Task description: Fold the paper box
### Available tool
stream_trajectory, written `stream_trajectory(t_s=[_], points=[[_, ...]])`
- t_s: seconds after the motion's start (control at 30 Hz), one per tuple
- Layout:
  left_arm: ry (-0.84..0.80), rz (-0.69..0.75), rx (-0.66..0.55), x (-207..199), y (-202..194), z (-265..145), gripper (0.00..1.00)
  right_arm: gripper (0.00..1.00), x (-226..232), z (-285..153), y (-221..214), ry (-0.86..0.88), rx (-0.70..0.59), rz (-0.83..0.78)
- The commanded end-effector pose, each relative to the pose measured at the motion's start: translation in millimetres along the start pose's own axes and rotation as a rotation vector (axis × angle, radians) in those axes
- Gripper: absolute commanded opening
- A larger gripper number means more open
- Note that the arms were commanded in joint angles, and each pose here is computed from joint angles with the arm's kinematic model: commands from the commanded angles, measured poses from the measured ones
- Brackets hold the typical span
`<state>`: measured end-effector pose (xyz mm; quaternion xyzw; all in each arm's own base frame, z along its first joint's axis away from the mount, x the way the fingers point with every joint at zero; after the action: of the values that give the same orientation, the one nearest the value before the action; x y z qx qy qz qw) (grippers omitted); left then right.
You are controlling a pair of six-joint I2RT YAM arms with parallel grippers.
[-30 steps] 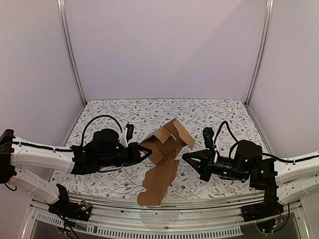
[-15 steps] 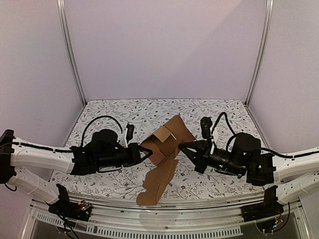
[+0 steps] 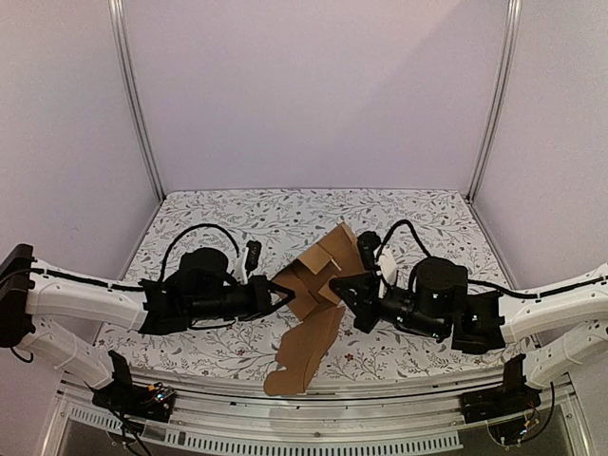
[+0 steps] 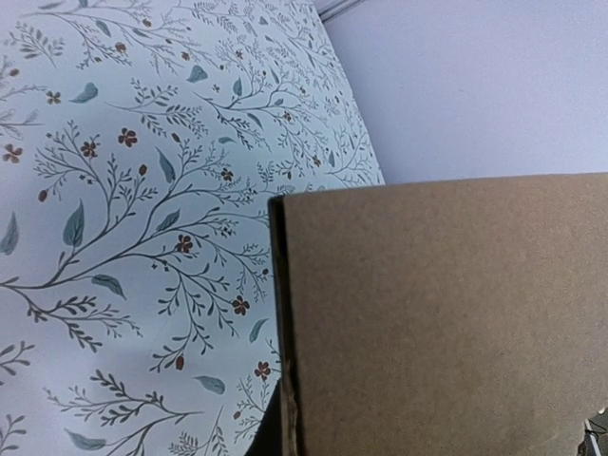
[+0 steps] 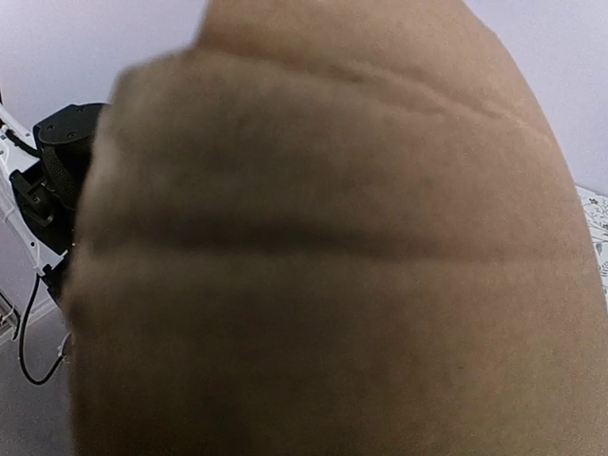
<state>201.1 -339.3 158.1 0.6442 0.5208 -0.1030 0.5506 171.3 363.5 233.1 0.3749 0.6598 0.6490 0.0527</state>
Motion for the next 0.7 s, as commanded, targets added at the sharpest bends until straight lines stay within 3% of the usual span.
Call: stream_trajectory(t_s=[0.0,0.3,0.5,0.67], points=[[-0.015,0.049,-0.004,-7.0,8.0,-1.1,0.00,0.00,-12.8,5.5,-25.4,-0.075,0.087,-0.028],[0.042,0.107,0.011,-3.4,11.1,0.2,0.00,0.01,-17.8,-2.3,-35.5,-0.123,0.127,-0.061],[0.129,0.151,0.003,13.7,11.7,-0.7,0.00,0.11,-11.9,-19.2,-25.3,-0.088,0.131,-0.057],[0.200,0.209,-0.011,25.1,15.5,-3.2,0.00,0.30,-9.7,-42.1,-27.6,-0.037,0.168,-0.084]])
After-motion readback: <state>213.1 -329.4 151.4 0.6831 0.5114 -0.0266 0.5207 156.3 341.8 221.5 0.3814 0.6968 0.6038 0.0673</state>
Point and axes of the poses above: each gripper's point midway between its finger pads, its own z axis out along the fingers, its own x axis along the line the jaws close on, y = z × x, the point moved 1 cm from there along -z, back along the fingers, and after that the axes turned 10 degrees about z, right-handed, at the moved point
